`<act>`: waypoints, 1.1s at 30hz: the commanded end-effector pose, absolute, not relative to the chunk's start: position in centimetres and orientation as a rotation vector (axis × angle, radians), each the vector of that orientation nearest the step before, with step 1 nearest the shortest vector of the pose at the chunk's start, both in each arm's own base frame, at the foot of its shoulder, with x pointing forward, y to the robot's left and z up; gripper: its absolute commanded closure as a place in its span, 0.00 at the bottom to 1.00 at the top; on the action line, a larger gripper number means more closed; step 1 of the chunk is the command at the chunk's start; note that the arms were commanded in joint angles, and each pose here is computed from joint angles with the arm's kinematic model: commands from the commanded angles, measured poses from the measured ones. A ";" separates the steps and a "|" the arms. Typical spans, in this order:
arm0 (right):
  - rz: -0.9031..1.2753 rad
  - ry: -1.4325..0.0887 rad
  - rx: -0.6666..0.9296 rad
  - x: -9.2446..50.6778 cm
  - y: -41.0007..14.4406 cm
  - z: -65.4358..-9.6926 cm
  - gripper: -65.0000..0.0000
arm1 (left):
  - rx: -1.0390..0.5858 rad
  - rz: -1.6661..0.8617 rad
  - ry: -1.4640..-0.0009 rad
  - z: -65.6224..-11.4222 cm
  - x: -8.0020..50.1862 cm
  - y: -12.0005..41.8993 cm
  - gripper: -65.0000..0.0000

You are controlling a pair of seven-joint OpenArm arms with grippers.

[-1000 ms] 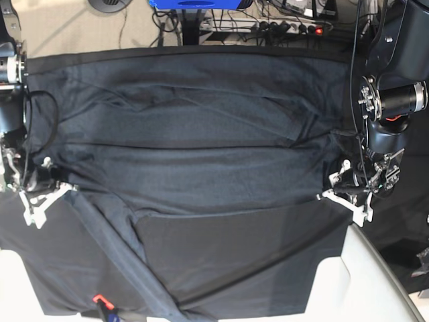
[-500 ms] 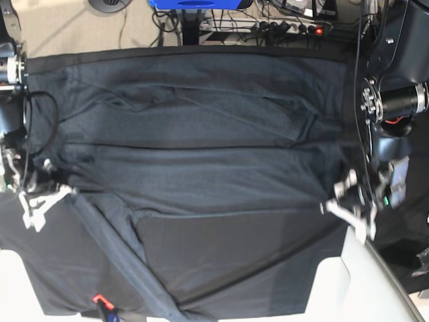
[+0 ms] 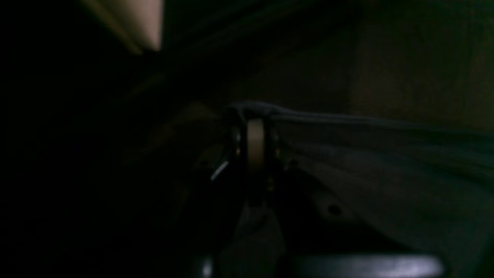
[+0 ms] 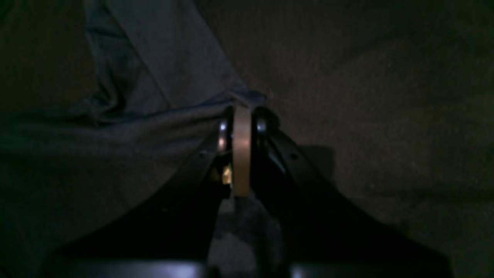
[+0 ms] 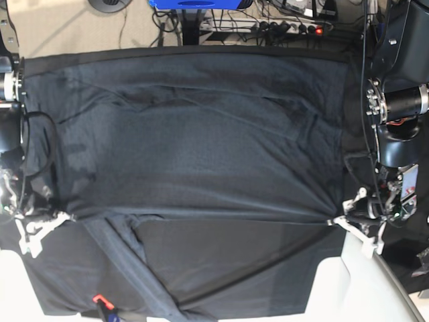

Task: Fold the T-shirt properly
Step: 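Hold the side edges with both grippers and pull them toward the collar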

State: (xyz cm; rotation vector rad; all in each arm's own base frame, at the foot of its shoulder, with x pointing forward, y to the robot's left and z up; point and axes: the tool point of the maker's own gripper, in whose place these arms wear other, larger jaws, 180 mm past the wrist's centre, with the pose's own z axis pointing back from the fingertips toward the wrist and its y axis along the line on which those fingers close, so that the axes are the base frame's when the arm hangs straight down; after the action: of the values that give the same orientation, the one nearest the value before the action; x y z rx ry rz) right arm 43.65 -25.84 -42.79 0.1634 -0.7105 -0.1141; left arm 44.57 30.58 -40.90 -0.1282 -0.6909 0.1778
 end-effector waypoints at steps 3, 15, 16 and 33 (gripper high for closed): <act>-0.110 -0.788 0.158 45.6 -26.5 -40.3 0.99 | -0.126 0.179 -0.780 -37.6 46.9 31.4 1.00; -0.113 -0.766 0.146 44.4 -27.0 -41.5 0.99 | -0.133 0.178 -0.759 -38.7 46.2 31.0 1.00; -0.114 -0.765 0.146 44.4 -27.0 -41.6 0.99 | -0.127 0.169 -0.766 -38.6 46.0 31.0 1.00; -0.111 -0.698 0.120 42.7 -28.3 -42.6 0.99 | -0.057 0.042 -0.698 -38.7 40.8 30.5 1.00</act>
State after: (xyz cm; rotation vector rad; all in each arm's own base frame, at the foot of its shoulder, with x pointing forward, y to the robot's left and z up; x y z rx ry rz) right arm 40.93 -27.56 -44.76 0.1281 -0.6341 -0.1113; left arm 39.03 29.36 -41.21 -0.0801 -0.6234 0.0388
